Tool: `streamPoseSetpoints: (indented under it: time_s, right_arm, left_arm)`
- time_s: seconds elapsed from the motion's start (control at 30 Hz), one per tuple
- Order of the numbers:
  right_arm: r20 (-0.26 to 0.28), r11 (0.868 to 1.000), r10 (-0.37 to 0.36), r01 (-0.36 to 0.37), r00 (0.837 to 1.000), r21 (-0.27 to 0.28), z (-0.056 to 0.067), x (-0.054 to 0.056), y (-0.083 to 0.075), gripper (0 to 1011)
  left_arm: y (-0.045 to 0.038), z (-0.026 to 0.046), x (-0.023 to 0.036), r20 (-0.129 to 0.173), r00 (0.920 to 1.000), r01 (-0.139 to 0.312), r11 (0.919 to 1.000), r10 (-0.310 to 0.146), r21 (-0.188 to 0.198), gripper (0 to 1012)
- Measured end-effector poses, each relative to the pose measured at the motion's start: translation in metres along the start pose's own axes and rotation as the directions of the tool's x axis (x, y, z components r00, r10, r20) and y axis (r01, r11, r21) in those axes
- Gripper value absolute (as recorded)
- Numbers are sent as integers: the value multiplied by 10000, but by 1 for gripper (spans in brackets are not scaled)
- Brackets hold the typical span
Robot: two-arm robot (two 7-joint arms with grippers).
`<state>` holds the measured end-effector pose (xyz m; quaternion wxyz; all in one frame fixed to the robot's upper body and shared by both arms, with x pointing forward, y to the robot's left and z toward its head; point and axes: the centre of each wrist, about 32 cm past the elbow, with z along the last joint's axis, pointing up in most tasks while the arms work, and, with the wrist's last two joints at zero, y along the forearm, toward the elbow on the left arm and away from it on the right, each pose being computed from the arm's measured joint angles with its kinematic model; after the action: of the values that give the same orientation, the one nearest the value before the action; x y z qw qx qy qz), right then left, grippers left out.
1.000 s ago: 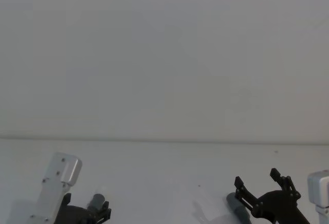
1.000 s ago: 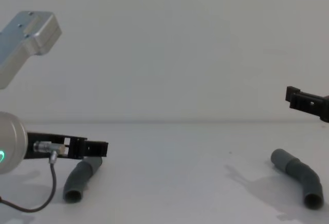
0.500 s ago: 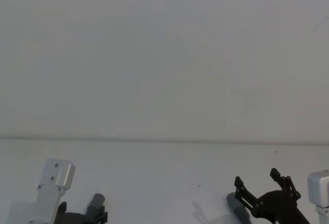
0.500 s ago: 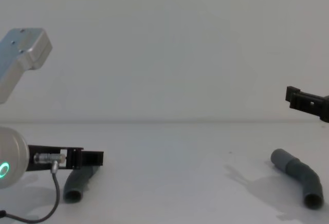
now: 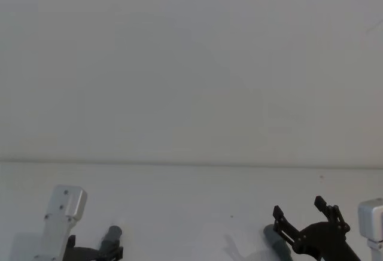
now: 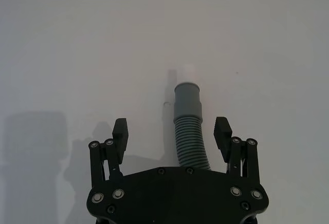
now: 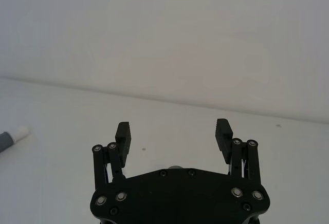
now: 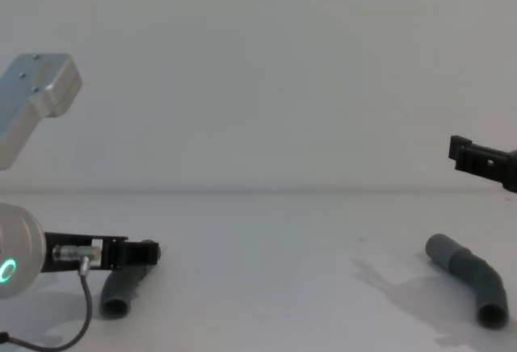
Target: Use both hands to pick up one end of the pipe from the table, align the ends, and insert them.
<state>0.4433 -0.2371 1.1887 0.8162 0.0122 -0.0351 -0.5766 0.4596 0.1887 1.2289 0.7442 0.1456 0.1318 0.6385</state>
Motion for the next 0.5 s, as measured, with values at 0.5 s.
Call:
streamPoseSetpoints:
  time_s: [0.5]
  right_arm:
    - [0, 10000, 0, 0, 10000, 0, 0, 0, 0, 1004]
  left_arm:
    - [-55, -52, -34, -152, 9998, 94, 9997, -90, 222, 1001]
